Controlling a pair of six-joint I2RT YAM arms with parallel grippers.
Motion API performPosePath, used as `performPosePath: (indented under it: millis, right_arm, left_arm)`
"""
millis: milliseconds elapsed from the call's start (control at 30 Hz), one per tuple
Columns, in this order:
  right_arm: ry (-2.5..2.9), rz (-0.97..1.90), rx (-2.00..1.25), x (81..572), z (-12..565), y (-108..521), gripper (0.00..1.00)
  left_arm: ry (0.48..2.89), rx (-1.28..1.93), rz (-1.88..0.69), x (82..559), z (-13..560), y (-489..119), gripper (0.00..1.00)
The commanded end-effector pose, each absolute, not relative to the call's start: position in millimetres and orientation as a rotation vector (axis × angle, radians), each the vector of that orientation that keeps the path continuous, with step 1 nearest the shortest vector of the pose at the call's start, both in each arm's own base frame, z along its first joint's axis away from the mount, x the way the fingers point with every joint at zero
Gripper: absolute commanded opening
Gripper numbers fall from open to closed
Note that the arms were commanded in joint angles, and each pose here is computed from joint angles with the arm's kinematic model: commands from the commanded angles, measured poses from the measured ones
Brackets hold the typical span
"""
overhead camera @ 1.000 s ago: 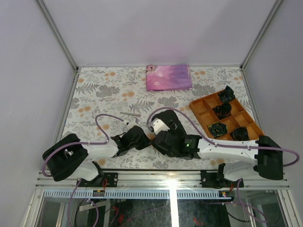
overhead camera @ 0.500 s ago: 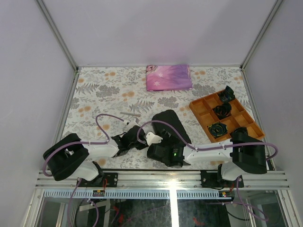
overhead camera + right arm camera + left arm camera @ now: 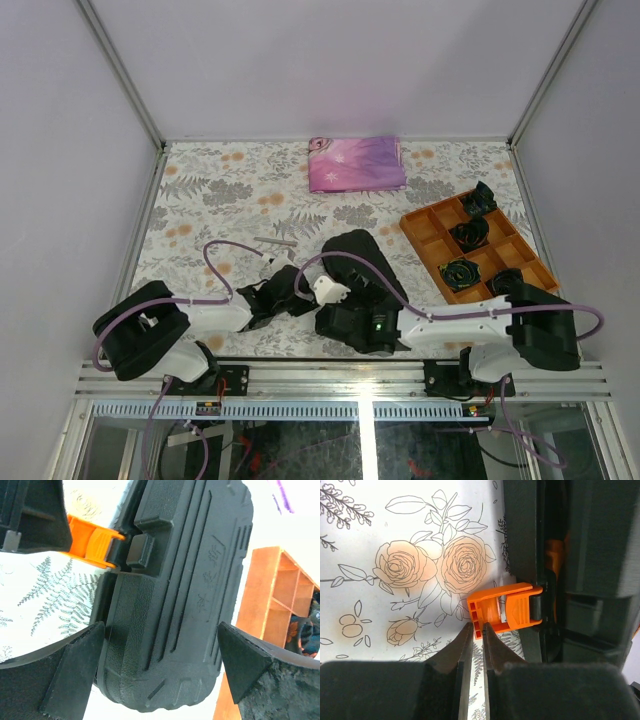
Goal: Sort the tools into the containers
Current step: Open the storage box at the center of the board.
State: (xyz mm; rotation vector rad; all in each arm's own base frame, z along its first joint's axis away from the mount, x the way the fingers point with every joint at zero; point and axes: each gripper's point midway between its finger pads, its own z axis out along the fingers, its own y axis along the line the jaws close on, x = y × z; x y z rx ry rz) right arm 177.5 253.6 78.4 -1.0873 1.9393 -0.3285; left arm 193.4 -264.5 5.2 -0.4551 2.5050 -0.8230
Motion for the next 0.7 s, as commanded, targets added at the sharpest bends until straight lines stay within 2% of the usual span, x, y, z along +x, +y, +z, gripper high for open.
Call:
performPosePath:
  millis: [0, 433, 667]
  right_arm:
    - [1.869, -0.438, -0.966, 193.7, 127.1, 226.9, 0.98]
    - [1.974, -0.308, -0.64, 219.2, 163.3, 162.6, 0.92]
    - [2.048, -0.299, -0.398, 230.0, 166.4, 134.7, 0.8]
  left_arm:
    - [2.788, -0.405, -0.247, 133.7, -71.7, -167.9, 0.03]
    - [2.785, -0.411, -0.24, 134.0, -70.7, -165.1, 0.02]
    - [2.771, -0.461, -0.227, 134.6, -66.9, -157.4, 0.02]
